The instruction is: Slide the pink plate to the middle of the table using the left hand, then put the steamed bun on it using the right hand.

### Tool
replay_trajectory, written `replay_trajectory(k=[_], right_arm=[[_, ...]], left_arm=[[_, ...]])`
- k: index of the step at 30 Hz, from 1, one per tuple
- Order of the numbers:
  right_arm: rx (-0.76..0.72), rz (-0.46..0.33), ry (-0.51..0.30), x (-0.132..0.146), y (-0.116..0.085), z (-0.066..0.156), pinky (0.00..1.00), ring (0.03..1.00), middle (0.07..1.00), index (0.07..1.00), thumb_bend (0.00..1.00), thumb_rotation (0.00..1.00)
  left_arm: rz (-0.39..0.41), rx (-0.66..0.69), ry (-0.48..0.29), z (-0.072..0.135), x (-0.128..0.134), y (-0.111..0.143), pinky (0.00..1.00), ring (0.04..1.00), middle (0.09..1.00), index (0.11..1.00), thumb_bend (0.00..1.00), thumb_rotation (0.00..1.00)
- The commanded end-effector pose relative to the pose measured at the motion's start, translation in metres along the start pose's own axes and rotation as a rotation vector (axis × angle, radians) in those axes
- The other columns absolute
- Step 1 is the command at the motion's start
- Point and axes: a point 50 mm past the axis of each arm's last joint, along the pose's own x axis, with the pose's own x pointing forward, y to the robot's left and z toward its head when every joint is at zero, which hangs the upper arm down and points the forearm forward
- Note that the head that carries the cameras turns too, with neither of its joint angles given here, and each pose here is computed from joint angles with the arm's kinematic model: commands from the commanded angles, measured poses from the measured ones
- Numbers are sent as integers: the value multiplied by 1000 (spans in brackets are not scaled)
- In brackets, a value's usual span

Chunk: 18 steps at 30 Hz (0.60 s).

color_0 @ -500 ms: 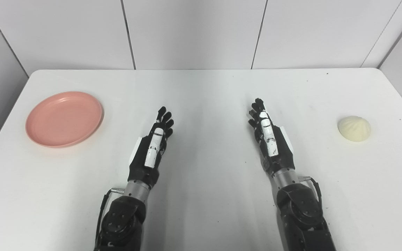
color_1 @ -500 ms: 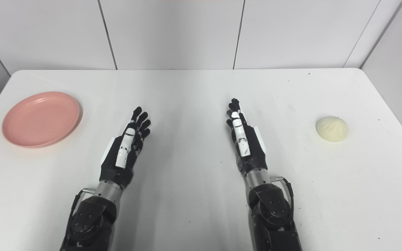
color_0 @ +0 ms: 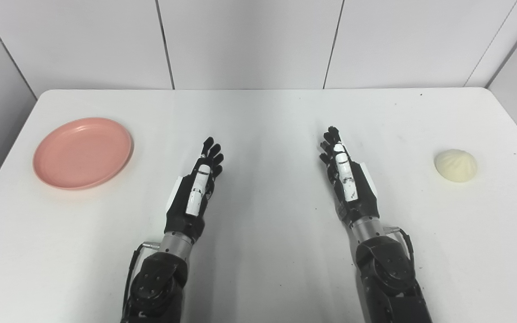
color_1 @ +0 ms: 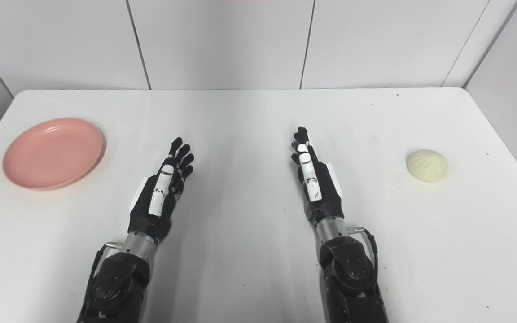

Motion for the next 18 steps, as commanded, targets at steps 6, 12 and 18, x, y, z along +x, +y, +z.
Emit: replay_trajectory(k=[6, 12, 18], right_arm=[[29, -16, 96, -17, -9, -22, 1000, 1000, 1000, 1000, 230, 1000], [16, -11, 77, -17, -22, -23, 1000, 1000, 1000, 1000, 220, 1000], [19, -21, 73, -16, -26, -24, 1000, 1000, 1000, 1000, 170, 1000]], left_arm=[[27, -7, 144, -34, -18, 5, 1000, 989, 1000, 1000, 304, 1000], [19, -6, 146, -40, -11, -6, 1000, 994, 1000, 1000, 306, 1000], [17, 3, 143, -46, -9, -10, 1000, 997, 1000, 1000, 316, 1000]])
